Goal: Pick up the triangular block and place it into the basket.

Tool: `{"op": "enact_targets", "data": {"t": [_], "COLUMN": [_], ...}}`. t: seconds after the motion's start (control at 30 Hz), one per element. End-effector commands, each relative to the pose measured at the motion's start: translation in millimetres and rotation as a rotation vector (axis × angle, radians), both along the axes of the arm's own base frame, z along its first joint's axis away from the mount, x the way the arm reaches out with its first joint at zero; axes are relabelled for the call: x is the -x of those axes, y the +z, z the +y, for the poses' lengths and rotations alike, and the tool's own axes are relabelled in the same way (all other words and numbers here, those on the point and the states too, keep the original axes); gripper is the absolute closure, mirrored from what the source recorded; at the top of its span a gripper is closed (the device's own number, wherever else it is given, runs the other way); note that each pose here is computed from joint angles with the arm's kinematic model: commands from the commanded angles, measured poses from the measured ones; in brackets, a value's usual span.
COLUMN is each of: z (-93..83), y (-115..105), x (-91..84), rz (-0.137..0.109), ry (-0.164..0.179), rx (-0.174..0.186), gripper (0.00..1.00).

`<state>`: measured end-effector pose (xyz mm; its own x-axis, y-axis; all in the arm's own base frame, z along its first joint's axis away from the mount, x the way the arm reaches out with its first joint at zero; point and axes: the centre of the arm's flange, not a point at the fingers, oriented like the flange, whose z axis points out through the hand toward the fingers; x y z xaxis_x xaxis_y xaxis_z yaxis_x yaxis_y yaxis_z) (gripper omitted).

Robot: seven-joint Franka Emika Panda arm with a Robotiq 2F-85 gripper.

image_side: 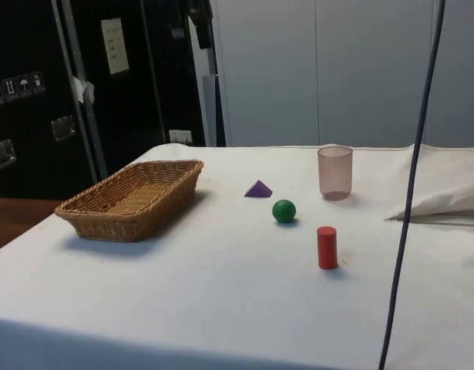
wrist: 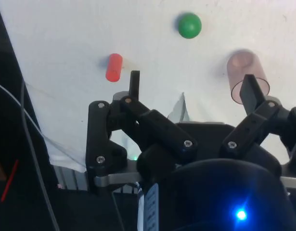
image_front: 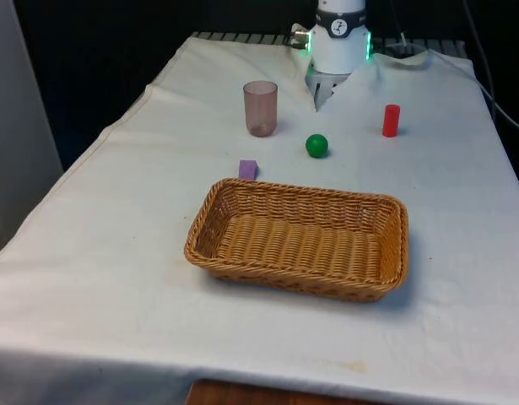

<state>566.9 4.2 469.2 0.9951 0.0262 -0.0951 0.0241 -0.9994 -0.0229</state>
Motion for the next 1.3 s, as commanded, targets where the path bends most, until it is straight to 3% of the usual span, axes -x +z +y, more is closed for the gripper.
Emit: {"op": "enact_targets", "data": {"t": [0.0, 0.03, 0.07, 0.23, 0.27, 0.3, 0.4, 0.5, 0.53, 0.67, 0.83, 1.1, 1.13, 1.27], "z": [1.9, 0.5, 1.8, 2.2, 1.8, 1.9, 2.0, 1.5, 1.3, 1.3, 3.7, 0.4, 2.6, -9.9], "y": [-4.0, -2.9, -6.2, -21.4, -23.4, -22.9, -34.4, -46.6, -42.9, -60.2, -76.0, -108.0, -107.5, -119.3], "x": [1.0, 0.2, 1.6, 7.9, 6.2, 9.0, 13.9, 16.9, 16.4, 18.7, 21.0, 25.3, 25.0, 28.6], "rz": [-0.009, 0.001, -0.010, -0.011, 0.003, -0.013, -0.019, -0.019, -0.009, -0.023, -0.014, -0.022, -0.013, -0.035], "ry": [-0.002, 0.001, -0.002, -0.002, 0.001, -0.004, -0.008, -0.010, -0.006, -0.011, -0.008, -0.009, -0.009, -0.010], "rx": [0.000, 0.000, 0.000, 0.011, 0.002, 0.013, 0.019, 0.017, 0.012, 0.010, 0.010, 0.011, 0.013, 0.019], "gripper": [0.00, 0.00, 0.00, 0.00, 0.00, 0.00, 0.00, 0.00, 0.00, 0.00, 0.00, 0.00, 0.00, 0.00]}}
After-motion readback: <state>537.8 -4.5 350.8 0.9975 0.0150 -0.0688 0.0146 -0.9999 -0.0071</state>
